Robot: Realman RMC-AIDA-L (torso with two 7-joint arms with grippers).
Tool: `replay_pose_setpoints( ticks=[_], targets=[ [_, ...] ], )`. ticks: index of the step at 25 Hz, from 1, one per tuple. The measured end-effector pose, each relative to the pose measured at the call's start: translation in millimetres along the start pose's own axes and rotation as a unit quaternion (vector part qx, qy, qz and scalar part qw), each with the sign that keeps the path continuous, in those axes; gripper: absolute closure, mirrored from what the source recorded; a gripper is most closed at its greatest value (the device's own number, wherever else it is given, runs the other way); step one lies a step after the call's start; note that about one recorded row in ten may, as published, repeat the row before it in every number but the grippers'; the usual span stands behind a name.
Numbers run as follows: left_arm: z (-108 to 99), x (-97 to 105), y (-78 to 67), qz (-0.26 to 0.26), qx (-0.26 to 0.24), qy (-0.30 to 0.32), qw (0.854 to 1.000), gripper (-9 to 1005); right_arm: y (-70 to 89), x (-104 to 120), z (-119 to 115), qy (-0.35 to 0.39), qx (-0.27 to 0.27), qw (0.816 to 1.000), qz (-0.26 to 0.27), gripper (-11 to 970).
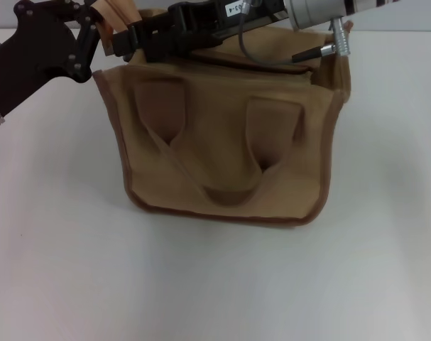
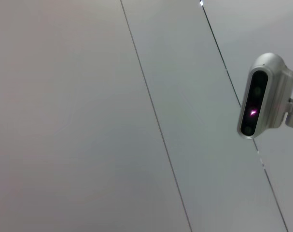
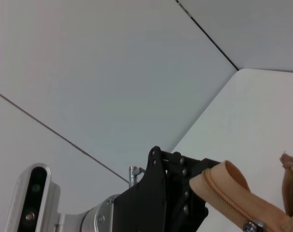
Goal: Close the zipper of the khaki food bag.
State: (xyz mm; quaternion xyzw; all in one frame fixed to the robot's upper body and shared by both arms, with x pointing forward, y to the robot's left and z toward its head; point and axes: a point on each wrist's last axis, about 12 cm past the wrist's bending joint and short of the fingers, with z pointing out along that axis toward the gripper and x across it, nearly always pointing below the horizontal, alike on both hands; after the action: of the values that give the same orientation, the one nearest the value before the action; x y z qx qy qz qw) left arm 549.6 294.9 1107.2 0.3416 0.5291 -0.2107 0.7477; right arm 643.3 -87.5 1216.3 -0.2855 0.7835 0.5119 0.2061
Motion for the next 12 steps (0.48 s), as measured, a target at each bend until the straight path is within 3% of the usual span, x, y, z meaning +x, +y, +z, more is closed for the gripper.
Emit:
replay_pose_setpoints(
  ticks=[12],
  targets=[
    [5.0,-8.6,5.0,-0.013,0.016,-0.012,1.0,976,-1.3,-1.0,-0.1,-0.011,0.005,1.0,-0.011,193]
  ],
)
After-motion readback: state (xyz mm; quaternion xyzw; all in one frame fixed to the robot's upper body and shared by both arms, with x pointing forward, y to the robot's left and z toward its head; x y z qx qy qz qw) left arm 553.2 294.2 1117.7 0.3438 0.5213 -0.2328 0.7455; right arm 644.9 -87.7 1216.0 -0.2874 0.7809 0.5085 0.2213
